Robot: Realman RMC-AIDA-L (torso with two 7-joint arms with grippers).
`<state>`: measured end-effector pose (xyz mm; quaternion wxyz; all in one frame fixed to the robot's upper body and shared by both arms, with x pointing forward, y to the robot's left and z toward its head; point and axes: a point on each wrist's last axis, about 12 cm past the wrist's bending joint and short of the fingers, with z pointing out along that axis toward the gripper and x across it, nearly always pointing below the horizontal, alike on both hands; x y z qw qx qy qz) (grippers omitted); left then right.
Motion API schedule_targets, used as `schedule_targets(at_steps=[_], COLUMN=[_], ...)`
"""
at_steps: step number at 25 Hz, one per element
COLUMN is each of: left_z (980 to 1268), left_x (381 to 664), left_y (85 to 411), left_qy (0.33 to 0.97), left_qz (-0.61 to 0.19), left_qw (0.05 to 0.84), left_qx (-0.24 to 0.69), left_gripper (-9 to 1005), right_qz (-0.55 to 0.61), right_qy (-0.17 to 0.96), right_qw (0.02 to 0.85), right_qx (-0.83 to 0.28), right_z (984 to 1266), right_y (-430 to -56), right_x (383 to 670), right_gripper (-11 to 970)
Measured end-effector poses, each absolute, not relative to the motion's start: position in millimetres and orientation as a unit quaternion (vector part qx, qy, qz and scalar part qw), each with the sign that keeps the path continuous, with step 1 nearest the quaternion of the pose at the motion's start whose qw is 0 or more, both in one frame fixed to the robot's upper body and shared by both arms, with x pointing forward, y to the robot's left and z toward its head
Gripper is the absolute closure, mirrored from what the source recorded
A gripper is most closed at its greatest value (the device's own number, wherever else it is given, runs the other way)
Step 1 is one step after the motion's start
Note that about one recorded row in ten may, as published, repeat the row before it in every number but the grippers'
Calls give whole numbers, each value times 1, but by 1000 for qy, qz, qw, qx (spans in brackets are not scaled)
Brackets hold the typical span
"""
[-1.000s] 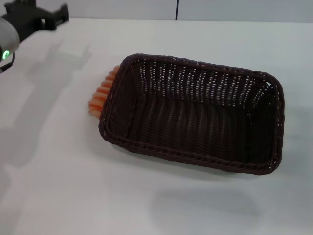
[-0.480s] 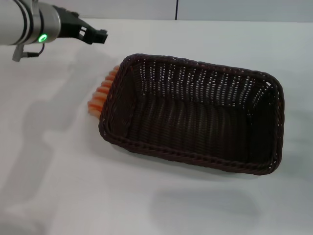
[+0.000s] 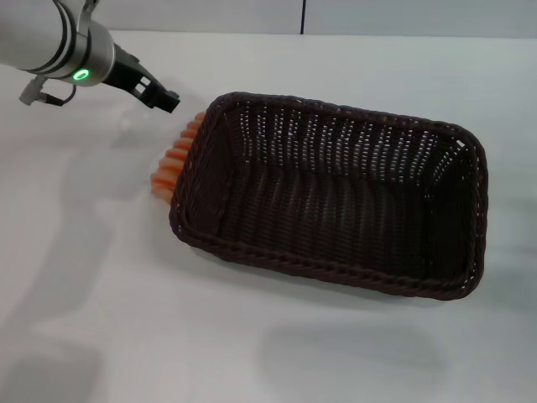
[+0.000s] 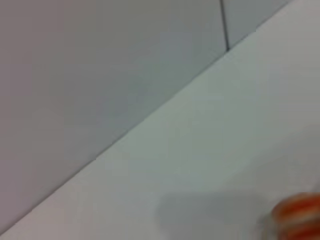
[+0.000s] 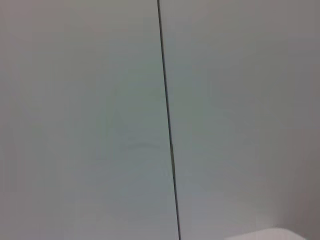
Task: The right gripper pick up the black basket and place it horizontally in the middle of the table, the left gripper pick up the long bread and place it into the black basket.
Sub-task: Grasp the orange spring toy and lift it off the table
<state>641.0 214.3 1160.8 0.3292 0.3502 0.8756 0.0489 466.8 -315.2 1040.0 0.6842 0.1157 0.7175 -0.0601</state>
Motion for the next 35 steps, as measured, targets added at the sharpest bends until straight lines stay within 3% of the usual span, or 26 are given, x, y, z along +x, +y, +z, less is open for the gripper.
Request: schedule_targets(at_steps=[7,19,25,35], left_z=[1150,1156,1154,1145], left_x=[646,642,640,641], left_y=[207,189,185,183], left_qy=[876,878,879,883], left_qz=[71,39,26,24], left_qw=[295,273,263,242], left_qx=[376,391,398,402], left_gripper=[219,292,194,195], right_qz=[-54,-45,-41,-37], right_qy=[727,735,740,745], right_qw=[674,666,662,658], right_qx=[116,119,114,107], right_z=[1036,1034,1034,1034], right_y=[-318,-320,-320,-320], right_x=[467,467,469,472], right_gripper=[175,174,175,175])
